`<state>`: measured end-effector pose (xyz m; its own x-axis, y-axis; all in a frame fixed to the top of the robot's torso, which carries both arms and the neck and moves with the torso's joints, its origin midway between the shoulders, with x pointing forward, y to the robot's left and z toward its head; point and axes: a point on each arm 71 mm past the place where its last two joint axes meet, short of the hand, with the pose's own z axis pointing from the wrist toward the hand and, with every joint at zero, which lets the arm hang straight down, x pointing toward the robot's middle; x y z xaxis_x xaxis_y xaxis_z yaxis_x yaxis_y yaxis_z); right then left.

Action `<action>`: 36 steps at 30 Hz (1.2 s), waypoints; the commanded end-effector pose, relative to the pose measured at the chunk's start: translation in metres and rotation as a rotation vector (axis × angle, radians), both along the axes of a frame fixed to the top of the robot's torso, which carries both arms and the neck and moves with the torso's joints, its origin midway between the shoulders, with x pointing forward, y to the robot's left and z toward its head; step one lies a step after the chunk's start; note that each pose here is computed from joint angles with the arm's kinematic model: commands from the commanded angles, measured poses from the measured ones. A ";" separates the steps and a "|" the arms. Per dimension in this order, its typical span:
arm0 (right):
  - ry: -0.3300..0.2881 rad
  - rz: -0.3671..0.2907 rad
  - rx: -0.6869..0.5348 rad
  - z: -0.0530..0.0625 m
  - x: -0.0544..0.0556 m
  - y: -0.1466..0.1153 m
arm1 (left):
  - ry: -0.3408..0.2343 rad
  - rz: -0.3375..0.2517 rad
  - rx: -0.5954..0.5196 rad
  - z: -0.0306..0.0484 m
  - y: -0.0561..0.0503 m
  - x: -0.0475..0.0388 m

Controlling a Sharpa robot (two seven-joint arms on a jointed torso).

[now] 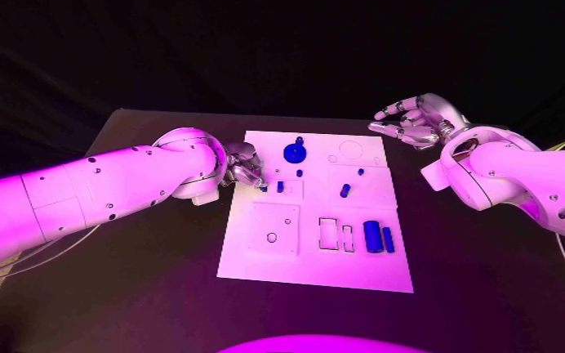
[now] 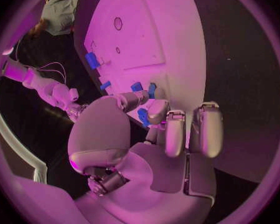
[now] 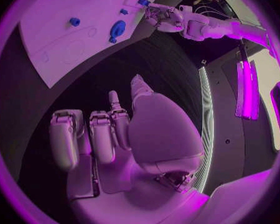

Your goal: Assemble the parts on the task board

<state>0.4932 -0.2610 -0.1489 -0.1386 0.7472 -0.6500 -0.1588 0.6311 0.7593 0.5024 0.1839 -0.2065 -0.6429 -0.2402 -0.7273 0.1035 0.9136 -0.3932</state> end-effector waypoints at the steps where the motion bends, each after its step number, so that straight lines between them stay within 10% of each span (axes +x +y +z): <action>1: -0.008 0.014 -0.001 0.000 -0.001 0.001 | 0.041 -0.013 0.006 -0.0056 -0.004 -0.0038; 36: -0.011 0.013 0.001 0.001 -0.001 0.002 | 0.033 0.020 -0.002 -0.0054 -0.003 -0.0014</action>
<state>0.4927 -0.2605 -0.1486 -0.1386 0.7479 -0.6492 -0.1605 0.6299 0.7599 0.5032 0.1835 -0.2083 -0.6462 -0.2575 -0.7184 0.0756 0.9151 -0.3960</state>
